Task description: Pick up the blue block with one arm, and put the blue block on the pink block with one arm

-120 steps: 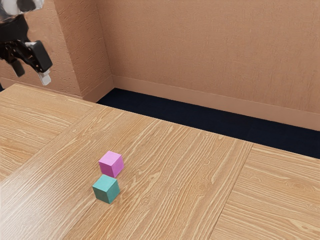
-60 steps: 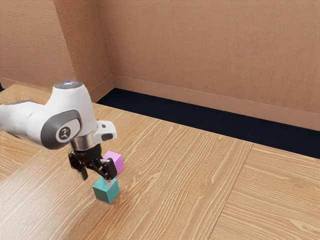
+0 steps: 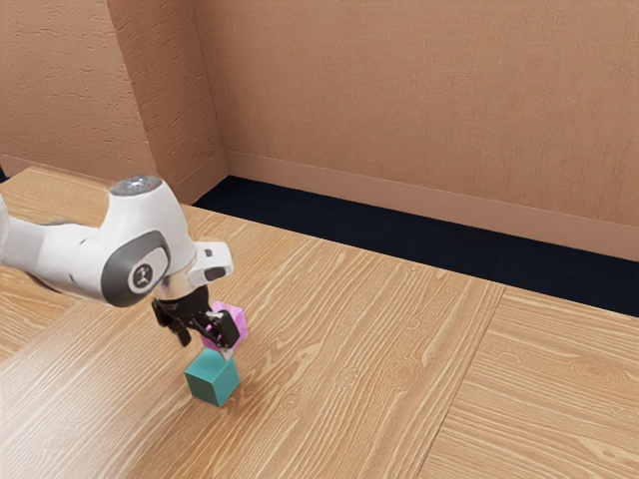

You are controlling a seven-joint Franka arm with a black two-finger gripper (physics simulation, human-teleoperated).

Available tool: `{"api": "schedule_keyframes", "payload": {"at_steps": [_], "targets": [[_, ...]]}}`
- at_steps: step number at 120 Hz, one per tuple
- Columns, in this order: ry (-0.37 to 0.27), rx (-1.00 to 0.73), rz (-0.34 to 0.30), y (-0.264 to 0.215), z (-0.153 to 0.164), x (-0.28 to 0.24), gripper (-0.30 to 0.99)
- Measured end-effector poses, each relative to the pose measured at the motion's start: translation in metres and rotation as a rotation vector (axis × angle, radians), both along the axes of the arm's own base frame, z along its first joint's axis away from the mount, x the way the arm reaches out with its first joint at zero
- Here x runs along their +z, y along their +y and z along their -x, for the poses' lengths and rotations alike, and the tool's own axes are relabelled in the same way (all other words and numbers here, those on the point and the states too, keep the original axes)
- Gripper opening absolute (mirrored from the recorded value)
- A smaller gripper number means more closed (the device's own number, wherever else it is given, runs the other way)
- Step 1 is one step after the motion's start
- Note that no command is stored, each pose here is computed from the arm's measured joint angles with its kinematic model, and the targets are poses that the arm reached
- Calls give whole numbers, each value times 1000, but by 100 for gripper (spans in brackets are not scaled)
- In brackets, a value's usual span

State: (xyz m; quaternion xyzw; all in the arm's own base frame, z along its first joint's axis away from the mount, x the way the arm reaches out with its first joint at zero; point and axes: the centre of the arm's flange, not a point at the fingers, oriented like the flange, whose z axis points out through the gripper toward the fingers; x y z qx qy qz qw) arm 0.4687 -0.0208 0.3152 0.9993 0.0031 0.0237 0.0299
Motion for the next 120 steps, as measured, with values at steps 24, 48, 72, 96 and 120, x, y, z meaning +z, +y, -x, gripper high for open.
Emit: {"api": "schedule_keyframes", "payload": {"at_steps": [24,48,72,96,120], "targets": [[9,29,47,0,-2,-12,68],[29,68,62,0,-4,-23,69],[48,61,38,1,-6,-25,69],[67,14,-13,3,-6,-27,69],[96,9,-21,7,-4,-38,69]]}}
